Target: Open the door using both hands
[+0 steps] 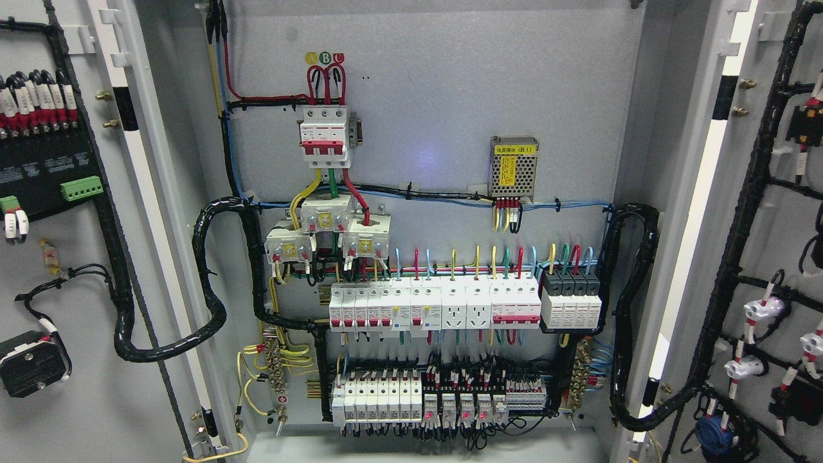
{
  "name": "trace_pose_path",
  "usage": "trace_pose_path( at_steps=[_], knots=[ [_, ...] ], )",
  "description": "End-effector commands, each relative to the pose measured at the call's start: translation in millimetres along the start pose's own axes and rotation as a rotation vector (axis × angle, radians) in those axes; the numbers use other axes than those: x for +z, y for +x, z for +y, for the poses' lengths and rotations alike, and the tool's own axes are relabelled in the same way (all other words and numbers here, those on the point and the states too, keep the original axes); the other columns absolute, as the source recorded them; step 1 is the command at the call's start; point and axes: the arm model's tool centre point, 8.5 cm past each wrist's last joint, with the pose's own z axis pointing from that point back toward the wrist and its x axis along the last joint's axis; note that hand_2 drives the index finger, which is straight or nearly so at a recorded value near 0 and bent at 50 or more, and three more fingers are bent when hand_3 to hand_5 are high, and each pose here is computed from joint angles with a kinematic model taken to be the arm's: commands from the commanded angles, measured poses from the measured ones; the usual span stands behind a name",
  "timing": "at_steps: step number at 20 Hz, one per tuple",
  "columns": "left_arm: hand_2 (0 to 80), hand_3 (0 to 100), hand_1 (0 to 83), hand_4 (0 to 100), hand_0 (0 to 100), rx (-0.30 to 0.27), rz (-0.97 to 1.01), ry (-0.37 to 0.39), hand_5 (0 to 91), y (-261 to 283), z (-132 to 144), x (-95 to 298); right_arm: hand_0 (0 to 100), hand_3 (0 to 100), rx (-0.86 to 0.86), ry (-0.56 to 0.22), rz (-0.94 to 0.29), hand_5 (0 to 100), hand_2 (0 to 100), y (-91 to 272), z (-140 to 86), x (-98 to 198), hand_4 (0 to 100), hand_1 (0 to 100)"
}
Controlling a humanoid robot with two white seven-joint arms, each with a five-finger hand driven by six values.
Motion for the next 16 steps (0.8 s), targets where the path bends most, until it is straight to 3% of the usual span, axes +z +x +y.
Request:
trace_pose_path(
  at_steps=[1,6,16],
  knots=[
    [0.0,0,0.0,0,0,0.016,0.238,0.025,0.0,-62.9,-5.2,15.8,19,0,0.024,0.014,0.109,0,0,-0.9,22.8,-1.8,0,0],
    [0.0,0,0.0,0,0,0.025,0.239,0.1,0.0,-62.9,-1.3,16.2,19,0,0.005,0.012,0.102,0,0,6.4,22.1,-2.8,0,0],
    [0.0,0,0.0,0,0,0.019,0.185,0.081,0.0,-48.7,-9.2,11.5,19,0,0.048,0.015,0.118,0,0,0.3,23.2,-2.1,0,0]
  ],
)
